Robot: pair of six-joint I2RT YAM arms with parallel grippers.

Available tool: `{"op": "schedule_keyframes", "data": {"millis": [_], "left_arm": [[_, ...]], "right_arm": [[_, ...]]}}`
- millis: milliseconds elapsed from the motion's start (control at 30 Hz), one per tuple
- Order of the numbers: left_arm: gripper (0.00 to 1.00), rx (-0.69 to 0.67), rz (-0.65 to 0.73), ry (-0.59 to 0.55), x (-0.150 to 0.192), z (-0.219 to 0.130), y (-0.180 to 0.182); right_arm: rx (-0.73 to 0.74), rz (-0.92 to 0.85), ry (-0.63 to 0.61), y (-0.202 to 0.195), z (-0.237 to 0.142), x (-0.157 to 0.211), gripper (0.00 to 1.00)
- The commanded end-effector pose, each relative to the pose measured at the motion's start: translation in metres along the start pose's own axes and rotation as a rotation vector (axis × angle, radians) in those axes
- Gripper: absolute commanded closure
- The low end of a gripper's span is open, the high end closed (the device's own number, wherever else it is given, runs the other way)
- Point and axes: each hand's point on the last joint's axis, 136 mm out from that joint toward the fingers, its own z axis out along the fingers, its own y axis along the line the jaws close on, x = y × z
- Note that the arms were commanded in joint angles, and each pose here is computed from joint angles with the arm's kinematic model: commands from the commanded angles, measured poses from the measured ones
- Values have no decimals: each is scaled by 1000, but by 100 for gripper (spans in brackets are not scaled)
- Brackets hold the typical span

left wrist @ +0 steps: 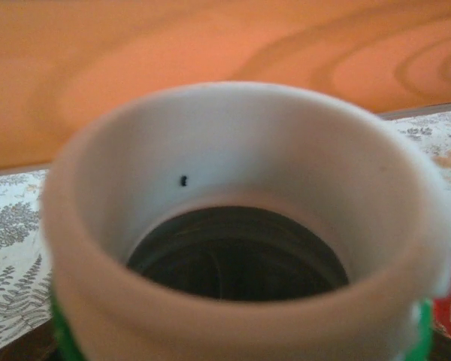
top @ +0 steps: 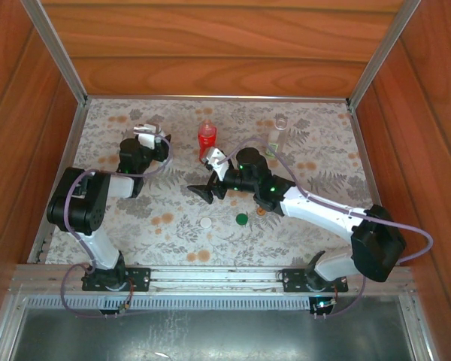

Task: Screw on the bottle caps

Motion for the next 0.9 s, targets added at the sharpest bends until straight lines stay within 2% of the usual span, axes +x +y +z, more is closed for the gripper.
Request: {"op": "schedule_keyframes", "data": {"millis": [0,200,400,567,667,800,867], "left_arm": [[37,38,21,-34,-10,-2,-4],[47,52,47,-43,-13,-15,-10],[48,127,73,-60,-15,-44,-28],[49,280,90,-84,-17,-79,-63],[49,319,103,-79,-14,-95,-79],[49,401,180,-62,-6,-109,-110],[49,488,190,-51,-4,-112,-132]], "right_arm": [[39,16,-21,-5,1,-7,0],[145,78,-14,-21,-3,2,0],[263,111,5,-35,-17,17,0],[348,180,73,-46,-33,40,0],[413,277,120,-55,-46,59,0],[471,351,154,-62,-63,81,0],[509,364,163,-65,-72,88,0]]}}
